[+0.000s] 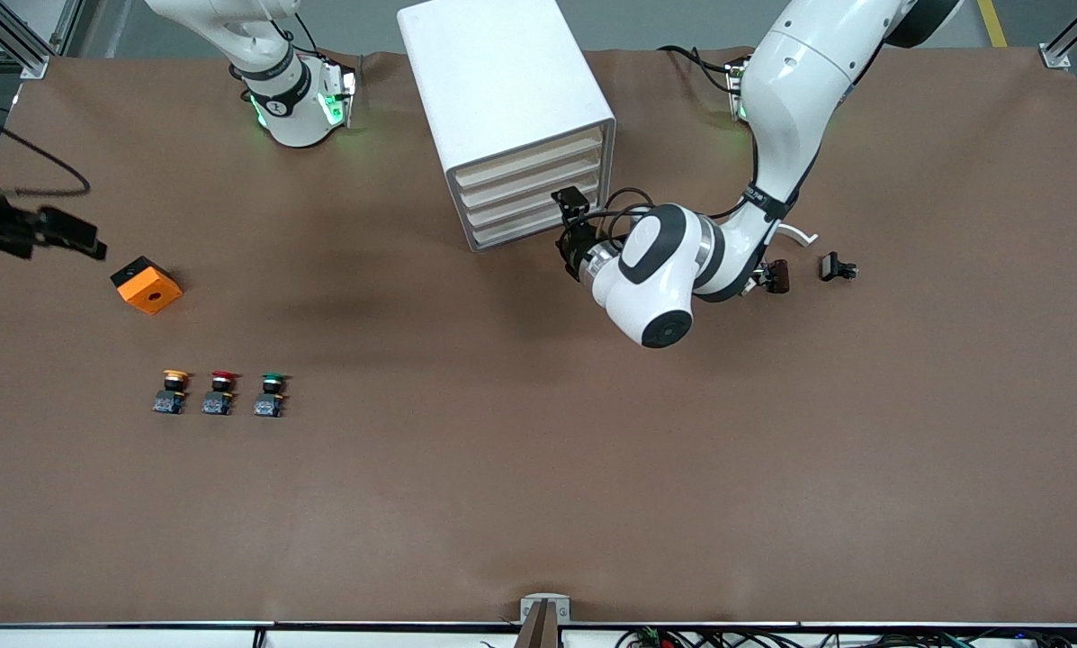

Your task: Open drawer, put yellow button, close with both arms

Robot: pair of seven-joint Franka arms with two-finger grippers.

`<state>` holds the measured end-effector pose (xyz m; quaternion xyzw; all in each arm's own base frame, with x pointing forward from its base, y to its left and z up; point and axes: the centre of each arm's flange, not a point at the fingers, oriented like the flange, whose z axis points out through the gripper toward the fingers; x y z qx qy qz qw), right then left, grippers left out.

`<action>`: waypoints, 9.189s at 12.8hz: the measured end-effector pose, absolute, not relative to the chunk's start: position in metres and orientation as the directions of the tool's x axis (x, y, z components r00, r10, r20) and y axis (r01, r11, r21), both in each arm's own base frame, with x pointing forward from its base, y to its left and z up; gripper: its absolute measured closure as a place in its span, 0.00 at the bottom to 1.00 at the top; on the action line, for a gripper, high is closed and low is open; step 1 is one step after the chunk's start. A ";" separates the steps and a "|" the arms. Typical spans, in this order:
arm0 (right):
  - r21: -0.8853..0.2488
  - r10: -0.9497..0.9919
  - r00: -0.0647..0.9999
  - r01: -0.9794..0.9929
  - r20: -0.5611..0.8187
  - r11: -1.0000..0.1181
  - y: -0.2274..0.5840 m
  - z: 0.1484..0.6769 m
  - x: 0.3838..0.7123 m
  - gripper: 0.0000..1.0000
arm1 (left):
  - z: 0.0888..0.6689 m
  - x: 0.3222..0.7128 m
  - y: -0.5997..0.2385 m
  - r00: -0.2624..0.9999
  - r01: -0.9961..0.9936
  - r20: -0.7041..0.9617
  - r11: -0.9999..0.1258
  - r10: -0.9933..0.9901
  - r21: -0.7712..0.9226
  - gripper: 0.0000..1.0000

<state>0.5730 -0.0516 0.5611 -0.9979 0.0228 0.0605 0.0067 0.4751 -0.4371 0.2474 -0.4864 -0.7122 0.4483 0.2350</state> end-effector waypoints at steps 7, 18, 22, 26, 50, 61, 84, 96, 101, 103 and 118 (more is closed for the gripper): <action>0.043 -0.154 0.986 -0.151 -0.058 -0.988 -0.154 0.429 0.622 0.00 | 0.254 0.442 -0.461 -0.394 0.305 0.017 0.148 0.919 -0.941 0.13; 0.036 -0.067 0.997 -0.068 0.029 -0.997 -0.160 0.227 0.650 0.00 | 0.254 0.417 -0.484 -0.351 0.282 -0.007 0.099 0.936 -0.954 0.66; 0.029 -0.047 0.999 -0.047 0.019 -0.998 -0.153 0.211 0.650 0.00 | 0.258 0.418 -0.484 -0.351 0.269 -0.008 0.092 0.936 -0.959 0.86; 0.030 -0.045 0.999 -0.045 0.019 -0.999 -0.153 0.199 0.650 0.00 | 0.258 0.425 -0.478 -0.366 0.267 -0.004 0.101 0.931 -0.959 0.86; -0.046 -0.355 0.926 -0.363 -0.126 -0.931 0.064 0.381 0.637 0.59 | 0.277 0.540 -0.396 -0.536 0.360 -0.102 0.117 0.838 -0.926 0.24; -0.043 -0.659 0.733 -0.673 -0.168 -0.738 0.328 0.493 0.514 0.59 | 0.339 0.627 -0.300 -0.507 0.633 -0.183 0.220 0.842 -0.743 0.00; -0.009 -0.774 0.628 -0.777 -0.085 -0.630 0.507 0.441 0.377 0.59 | 0.584 0.594 -0.151 0.771 0.587 -0.247 -0.806 0.587 -0.081 0.00; -0.018 -0.694 0.717 -0.696 -0.066 -0.718 0.503 0.448 0.382 0.00 | 0.571 0.564 -0.056 0.965 0.247 -0.102 -0.969 0.243 0.023 0.00; 0.047 -0.531 0.844 -0.529 -0.077 -0.847 0.384 0.510 0.486 0.00 | 0.575 0.559 -0.056 0.971 0.229 -0.082 -0.973 0.227 0.028 0.00; 0.035 -0.445 0.891 -0.444 -0.092 -0.895 0.306 0.540 0.528 0.00 | 0.572 0.561 -0.053 0.968 0.239 -0.087 -0.971 0.236 0.026 0.00; 0.037 -0.064 0.996 -0.063 -0.054 -0.997 -0.067 0.589 0.594 0.00 | 0.533 0.548 -0.234 0.996 0.013 -0.086 -0.992 0.002 0.123 0.00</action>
